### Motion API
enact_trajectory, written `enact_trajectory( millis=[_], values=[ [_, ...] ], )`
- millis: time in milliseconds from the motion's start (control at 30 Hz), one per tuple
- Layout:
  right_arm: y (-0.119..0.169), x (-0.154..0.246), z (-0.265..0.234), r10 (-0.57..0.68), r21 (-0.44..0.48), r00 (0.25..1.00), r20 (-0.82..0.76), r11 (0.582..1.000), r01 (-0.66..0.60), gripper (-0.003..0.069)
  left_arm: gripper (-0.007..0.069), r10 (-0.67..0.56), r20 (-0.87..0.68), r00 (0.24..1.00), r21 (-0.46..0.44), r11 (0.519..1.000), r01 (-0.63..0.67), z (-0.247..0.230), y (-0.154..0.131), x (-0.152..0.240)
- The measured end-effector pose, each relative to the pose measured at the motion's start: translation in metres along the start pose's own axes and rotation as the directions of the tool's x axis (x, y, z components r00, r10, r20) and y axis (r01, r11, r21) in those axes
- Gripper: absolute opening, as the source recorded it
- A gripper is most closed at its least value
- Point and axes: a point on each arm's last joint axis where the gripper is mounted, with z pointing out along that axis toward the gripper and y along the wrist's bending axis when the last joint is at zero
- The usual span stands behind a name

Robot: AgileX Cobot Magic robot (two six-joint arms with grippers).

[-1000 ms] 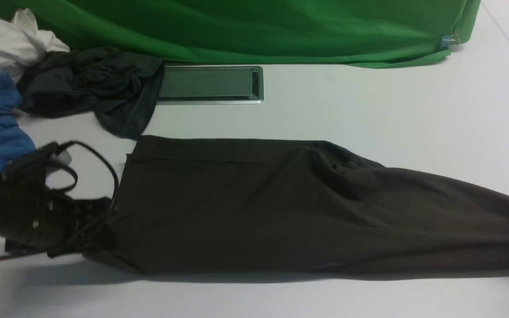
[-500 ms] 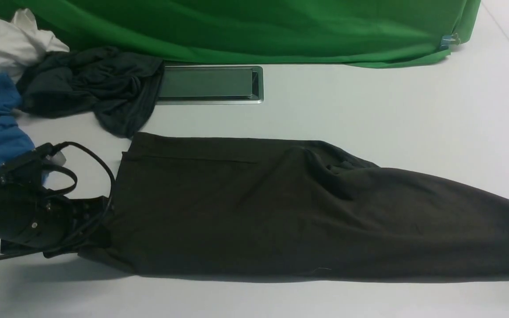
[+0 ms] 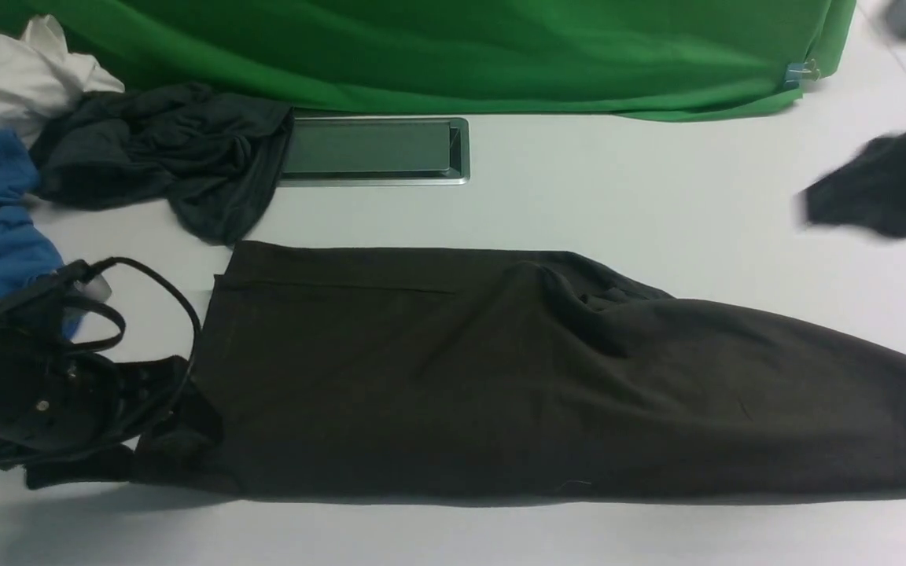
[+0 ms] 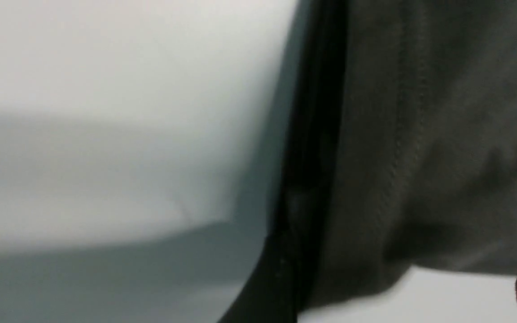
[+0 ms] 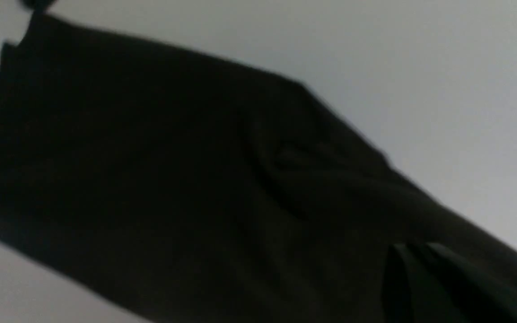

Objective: Fold a long-sleeved shirt on a white desktop.
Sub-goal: 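Grasp the waist and leg ends of the folded dark trousers and straighten them on the table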

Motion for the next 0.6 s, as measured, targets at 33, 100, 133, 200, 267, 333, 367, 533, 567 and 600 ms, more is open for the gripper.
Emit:
enact_trajectory(
  millis=[33, 100, 133, 200, 267, 333, 367, 533, 567, 600],
  values=[
    [0.012, 0.002, 0.003, -0.044, -0.025, 0.999, -0.024, 0.999, 0.044, 0.0027, 0.0691, 0.010, 0.016, 1.000, -0.022, 1.000, -0.010, -0.008, -0.001, -0.001],
    [0.026, 0.006, 0.005, -0.090, -0.056, 0.995, -0.051, 0.995, 0.087, 0.0027, 0.0692, -0.001, 0.050, 0.999, -0.065, 0.998, 0.004, -0.021, -0.001, -0.001],
    [0.029, 0.007, 0.006, -0.101, -0.063, 0.993, -0.055, 0.993, 0.098, 0.0027, 0.0693, -0.003, 0.063, 0.998, -0.079, 0.997, 0.008, -0.026, -0.001, -0.002],
    [0.038, 0.009, 0.008, -0.128, -0.083, 0.990, -0.067, 0.989, 0.122, 0.0027, 0.0692, -0.011, 0.113, 0.994, -0.109, 0.994, 0.023, -0.039, -0.002, -0.003],
    [0.041, 0.010, 0.008, -0.130, -0.089, 0.989, -0.071, 0.988, 0.123, 0.0027, 0.0692, -0.028, 0.128, 0.991, -0.097, 0.994, 0.041, -0.042, -0.004, -0.003],
    [0.042, 0.010, 0.008, -0.130, -0.091, 0.989, -0.074, 0.988, 0.123, 0.0027, 0.0692, -0.043, 0.125, 0.991, -0.082, 0.995, 0.053, -0.041, -0.005, -0.004],
    [0.042, 0.010, 0.008, -0.131, -0.091, 0.989, -0.074, 0.988, 0.124, 0.0027, 0.0692, -0.053, 0.110, 0.993, -0.068, 0.996, 0.060, -0.037, -0.005, -0.005],
    [0.042, 0.010, 0.008, -0.129, -0.089, 0.989, -0.075, 0.988, 0.122, 0.0032, 0.0692, -0.085, -0.002, 0.996, -0.072, 0.994, 0.084, -0.007, 0.003, -0.011],
    [0.042, 0.010, 0.008, -0.129, -0.089, 0.989, -0.075, 0.988, 0.122, 0.0033, 0.0692, -0.087, -0.026, 0.996, -0.075, 0.994, 0.085, 0.000, 0.005, -0.012],
    [0.042, 0.010, 0.008, -0.129, -0.089, 0.989, -0.075, 0.988, 0.122, 0.0034, 0.0692, -0.091, -0.044, 0.995, -0.075, 0.993, 0.088, 0.005, 0.006, -0.013]
  ],
)
